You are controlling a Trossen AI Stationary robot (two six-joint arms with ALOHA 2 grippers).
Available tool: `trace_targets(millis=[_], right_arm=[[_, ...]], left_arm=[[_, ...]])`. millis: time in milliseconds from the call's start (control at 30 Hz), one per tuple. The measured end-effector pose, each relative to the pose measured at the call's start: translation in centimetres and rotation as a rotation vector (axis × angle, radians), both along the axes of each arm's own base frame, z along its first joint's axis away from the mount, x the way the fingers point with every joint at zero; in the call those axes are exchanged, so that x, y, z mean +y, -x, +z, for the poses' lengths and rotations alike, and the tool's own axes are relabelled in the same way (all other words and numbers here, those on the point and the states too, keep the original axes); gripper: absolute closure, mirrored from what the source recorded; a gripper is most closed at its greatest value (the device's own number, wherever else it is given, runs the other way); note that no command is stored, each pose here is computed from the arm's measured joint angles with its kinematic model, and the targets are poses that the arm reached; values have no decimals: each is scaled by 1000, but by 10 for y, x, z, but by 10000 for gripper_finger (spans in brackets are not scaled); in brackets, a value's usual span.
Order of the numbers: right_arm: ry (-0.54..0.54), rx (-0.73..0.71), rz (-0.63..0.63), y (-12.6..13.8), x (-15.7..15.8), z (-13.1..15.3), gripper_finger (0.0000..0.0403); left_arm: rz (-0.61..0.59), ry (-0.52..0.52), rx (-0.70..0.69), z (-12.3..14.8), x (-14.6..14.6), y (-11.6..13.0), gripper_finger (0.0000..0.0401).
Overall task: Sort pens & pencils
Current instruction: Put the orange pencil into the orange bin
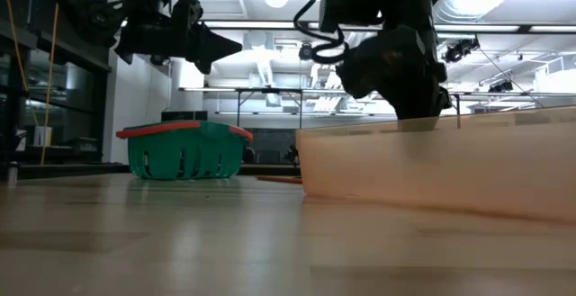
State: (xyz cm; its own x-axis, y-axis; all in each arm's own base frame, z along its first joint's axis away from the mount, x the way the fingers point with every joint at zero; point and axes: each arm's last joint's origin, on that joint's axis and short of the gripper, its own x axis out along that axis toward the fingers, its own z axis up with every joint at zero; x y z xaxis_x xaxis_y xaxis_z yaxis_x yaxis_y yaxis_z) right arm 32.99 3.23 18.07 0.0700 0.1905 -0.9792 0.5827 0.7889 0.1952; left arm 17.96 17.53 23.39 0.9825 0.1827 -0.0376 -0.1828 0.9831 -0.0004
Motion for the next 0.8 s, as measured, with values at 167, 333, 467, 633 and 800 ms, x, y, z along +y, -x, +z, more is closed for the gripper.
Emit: trace_targets(millis=[167,333,467,633,800], right_arm=[[10,-1,10,-1,-1,-1,342],[-10,-1,22,-1,-2,-1,294],[-53,5,17,0,-7,-1,277],[-49,7,7,0,-14,-1,272],[-43,35,23,0,-22,7,272]], left_arm=[[-2,6,5,-1,0,0,396],[-2,10,8,-1,0,0,396],[-2,15,13,-2,0,0,396],[-3,24,30,-4,0,0,396],[-3,22,36,-5,0,0,396]])
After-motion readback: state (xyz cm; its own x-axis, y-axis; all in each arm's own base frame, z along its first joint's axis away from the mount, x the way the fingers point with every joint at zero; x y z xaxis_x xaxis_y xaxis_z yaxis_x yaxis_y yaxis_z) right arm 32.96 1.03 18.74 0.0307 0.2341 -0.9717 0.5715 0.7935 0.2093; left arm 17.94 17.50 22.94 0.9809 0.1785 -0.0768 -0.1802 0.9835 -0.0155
